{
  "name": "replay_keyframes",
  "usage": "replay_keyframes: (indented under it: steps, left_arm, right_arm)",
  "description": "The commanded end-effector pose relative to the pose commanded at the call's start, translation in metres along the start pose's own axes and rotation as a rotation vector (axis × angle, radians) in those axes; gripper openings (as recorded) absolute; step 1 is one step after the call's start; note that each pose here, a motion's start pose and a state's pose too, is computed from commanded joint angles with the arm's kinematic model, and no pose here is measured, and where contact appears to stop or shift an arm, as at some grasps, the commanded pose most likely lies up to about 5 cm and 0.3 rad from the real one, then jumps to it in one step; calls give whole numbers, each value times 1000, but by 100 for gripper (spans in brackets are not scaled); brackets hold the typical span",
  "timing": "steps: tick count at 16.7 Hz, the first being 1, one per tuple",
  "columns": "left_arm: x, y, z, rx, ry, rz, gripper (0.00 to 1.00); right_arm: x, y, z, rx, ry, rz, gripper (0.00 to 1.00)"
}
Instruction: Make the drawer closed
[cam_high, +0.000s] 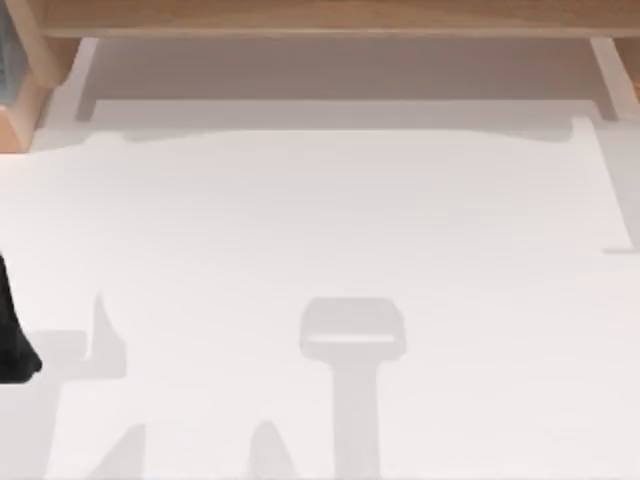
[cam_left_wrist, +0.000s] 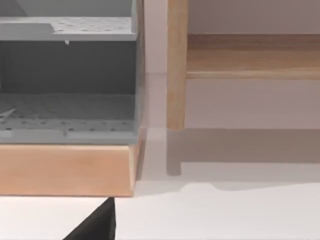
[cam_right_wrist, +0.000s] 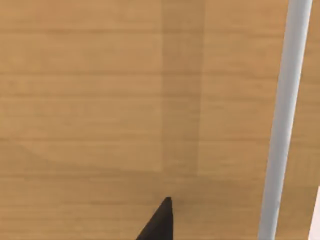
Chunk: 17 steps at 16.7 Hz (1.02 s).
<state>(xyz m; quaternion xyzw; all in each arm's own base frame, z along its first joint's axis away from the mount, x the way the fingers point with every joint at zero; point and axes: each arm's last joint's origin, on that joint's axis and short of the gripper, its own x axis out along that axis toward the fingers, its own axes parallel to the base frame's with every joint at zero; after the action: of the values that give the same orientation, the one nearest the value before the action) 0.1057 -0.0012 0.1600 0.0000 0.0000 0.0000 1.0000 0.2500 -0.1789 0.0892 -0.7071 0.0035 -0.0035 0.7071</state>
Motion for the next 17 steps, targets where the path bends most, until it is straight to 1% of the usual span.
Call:
replay_keyframes:
  steps: [6,7,15,17]
  left_arm:
    - [0,0,0,0,0,0,100]
    - [0,0,0,0,0,0,100]
    - [0,0,0,0,0,0,100]
    - [0,0,0,0,0,0,100]
  right_arm:
    - [0,0,0,0,0,0,2]
    - [0,0,0,0,0,0,0]
    - [0,1,0,5,2,4,0]
    - [5,3,0,10,3,11,0]
